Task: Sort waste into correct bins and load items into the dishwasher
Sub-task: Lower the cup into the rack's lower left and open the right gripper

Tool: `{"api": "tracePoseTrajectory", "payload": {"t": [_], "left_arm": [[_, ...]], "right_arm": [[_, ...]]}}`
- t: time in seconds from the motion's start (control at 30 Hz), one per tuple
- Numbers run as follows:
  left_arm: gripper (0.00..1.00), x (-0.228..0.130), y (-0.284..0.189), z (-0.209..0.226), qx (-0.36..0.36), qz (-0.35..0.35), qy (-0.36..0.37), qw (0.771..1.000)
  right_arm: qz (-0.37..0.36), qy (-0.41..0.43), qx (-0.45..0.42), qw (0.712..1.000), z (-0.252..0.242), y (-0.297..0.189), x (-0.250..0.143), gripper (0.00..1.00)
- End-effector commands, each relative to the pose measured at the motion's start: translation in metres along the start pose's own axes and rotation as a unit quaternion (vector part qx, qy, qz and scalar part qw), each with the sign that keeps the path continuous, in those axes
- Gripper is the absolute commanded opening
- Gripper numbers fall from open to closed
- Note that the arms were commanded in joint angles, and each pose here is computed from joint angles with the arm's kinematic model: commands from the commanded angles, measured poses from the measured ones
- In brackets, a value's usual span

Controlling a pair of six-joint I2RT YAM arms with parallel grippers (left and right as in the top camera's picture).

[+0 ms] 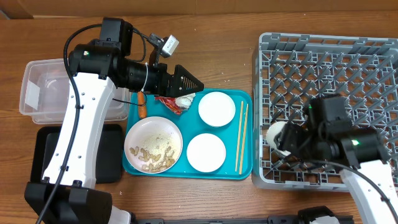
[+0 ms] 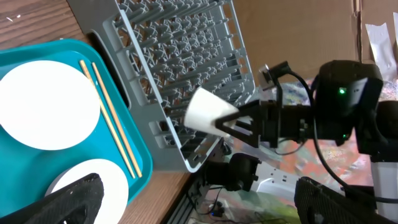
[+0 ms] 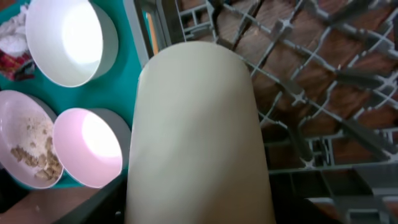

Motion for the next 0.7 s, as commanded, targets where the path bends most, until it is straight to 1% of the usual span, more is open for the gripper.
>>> {"api": "tracePoseTrajectory", "payload": {"t": [0.0,0.07,0.23,0.27,0.3,0.33,0.37,0.43,0.53,0.6,0.67], "left_arm": [[1.00,0.000,-0.001,-0.006,0.002,-0.001,0.018,1.000],[1.00,-0.002,-0.001,-0.006,0.002,0.002,0.013,1.000],[1.00,-0.002,-0.001,-0.003,0.013,0.001,0.012,1.000],[1.00,-0.002,-0.001,-0.003,0.014,0.001,0.012,1.000],[1.00,-0.002,-0.001,-0.002,0.015,0.001,0.012,1.000],[1.00,-0.002,-0.001,-0.002,0.017,0.001,0.012,1.000],[1.00,-0.002,-0.001,-0.001,0.021,0.001,0.012,1.000],[1.00,-0.002,-0.001,0.000,0.026,0.000,0.012,1.000],[1.00,-0.003,0.002,0.000,0.031,0.004,0.014,0.999],[1.00,-0.004,0.006,0.004,0.055,0.008,0.019,0.998],[0.98,-0.007,0.012,0.010,0.095,0.014,0.026,0.995]], "right_arm": [[0.003,0.009,-0.032,0.999,-0.004,0.006,0.008,0.53],[0.025,0.011,-0.041,0.999,-0.005,0.013,0.006,0.53],[0.047,0.011,-0.063,0.997,-0.010,0.026,0.010,0.53],[0.050,0.010,-0.063,0.997,-0.010,0.027,0.010,0.55],[0.049,0.009,-0.063,0.997,-0.010,0.027,0.011,0.59],[0.046,-0.003,-0.055,0.997,-0.007,0.026,0.012,0.67],[0.042,-0.017,-0.042,0.998,-0.004,0.025,0.014,0.71],[0.028,-0.033,-0.021,0.999,0.003,0.019,0.019,0.76],[-0.018,-0.048,-0.003,0.999,0.011,0.000,0.029,0.80],[-0.059,-0.054,0.009,0.997,0.016,-0.018,0.036,0.81],[-0.103,-0.057,0.015,0.993,0.020,-0.039,0.043,0.82]]}}
Point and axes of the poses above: each gripper's point midway between its finger pads, its own y axis out along the fingers, its own z axis along the line the jaws close on, x = y × z, the point moved 4 cm from there along -y, back along the fingers, and after that the axes turned 11 degrees about -y, right-handed, at the moved point
